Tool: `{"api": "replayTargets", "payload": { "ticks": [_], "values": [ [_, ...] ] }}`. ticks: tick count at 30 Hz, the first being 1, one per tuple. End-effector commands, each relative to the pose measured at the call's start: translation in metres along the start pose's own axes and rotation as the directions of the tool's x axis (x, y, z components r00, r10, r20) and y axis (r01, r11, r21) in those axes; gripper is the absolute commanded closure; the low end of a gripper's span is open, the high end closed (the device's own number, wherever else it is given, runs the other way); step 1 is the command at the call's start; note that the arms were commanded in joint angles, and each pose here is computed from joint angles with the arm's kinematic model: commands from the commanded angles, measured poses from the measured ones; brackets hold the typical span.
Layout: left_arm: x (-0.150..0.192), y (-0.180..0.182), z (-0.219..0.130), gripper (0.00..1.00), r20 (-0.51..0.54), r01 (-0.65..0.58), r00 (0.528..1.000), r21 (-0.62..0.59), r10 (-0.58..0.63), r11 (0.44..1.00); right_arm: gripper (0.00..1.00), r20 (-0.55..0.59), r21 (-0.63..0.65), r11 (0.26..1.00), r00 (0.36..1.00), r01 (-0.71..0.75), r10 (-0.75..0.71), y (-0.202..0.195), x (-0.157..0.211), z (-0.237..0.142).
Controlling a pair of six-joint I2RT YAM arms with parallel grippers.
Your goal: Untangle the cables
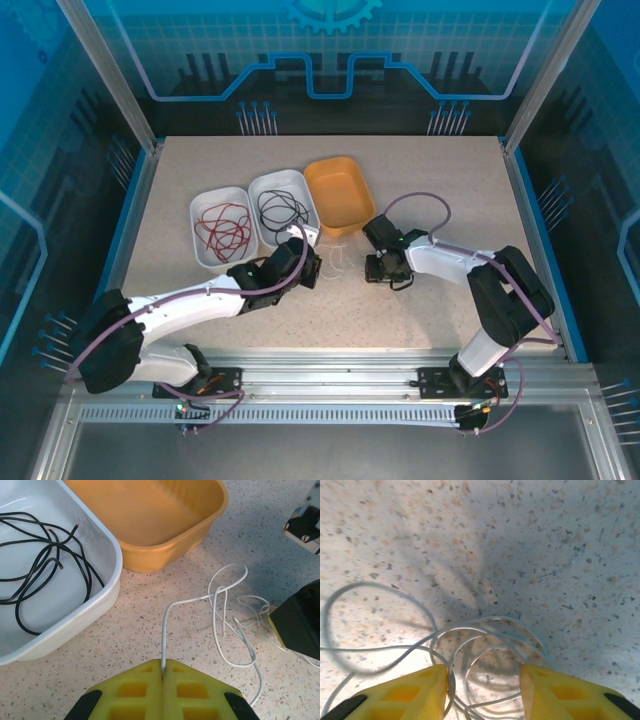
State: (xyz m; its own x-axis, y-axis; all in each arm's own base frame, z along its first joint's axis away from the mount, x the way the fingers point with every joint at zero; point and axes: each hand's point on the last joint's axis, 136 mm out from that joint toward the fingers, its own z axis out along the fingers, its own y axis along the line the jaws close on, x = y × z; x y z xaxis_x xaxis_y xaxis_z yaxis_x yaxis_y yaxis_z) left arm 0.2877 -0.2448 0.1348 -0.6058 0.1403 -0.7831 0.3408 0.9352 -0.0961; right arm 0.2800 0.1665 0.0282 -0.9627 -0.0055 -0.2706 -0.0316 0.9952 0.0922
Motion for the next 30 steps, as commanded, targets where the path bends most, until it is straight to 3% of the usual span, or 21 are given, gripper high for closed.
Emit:
{"api": "replayTargets", "payload": {
  "ticks": [1,9,17,23,30],
  "values": [
    [0.004,0.004,-0.002,1.0,-0.008,-0.023,1.0,-0.015,0.023,1.0,0.54,0.053,-0.053,0.999,0.999,0.014,-0.011,0.011,-0.007,-0.023],
    [0.005,0.0,0.001,1.0,-0.013,-0.019,1.0,-0.002,0.019,1.0,0.5,0.154,-0.121,0.99,0.987,0.067,-0.048,0.03,-0.018,-0.062],
    [0.003,-0.001,-0.001,1.0,-0.012,-0.011,1.0,0.008,0.011,1.0,0.54,0.245,-0.305,0.948,0.969,0.092,-0.016,0.067,-0.028,-0.077],
    [-0.004,-0.005,-0.008,1.0,0.017,0.001,1.0,0.042,-0.002,0.999,0.6,0.268,-0.394,0.917,0.962,0.065,0.047,0.083,-0.031,-0.067],
    [-0.022,-0.015,-0.026,1.0,0.07,0.012,0.997,0.116,-0.021,0.993,0.56,0.273,-0.437,0.896,0.961,0.078,0.05,0.107,-0.037,-0.054]
  ]
}}
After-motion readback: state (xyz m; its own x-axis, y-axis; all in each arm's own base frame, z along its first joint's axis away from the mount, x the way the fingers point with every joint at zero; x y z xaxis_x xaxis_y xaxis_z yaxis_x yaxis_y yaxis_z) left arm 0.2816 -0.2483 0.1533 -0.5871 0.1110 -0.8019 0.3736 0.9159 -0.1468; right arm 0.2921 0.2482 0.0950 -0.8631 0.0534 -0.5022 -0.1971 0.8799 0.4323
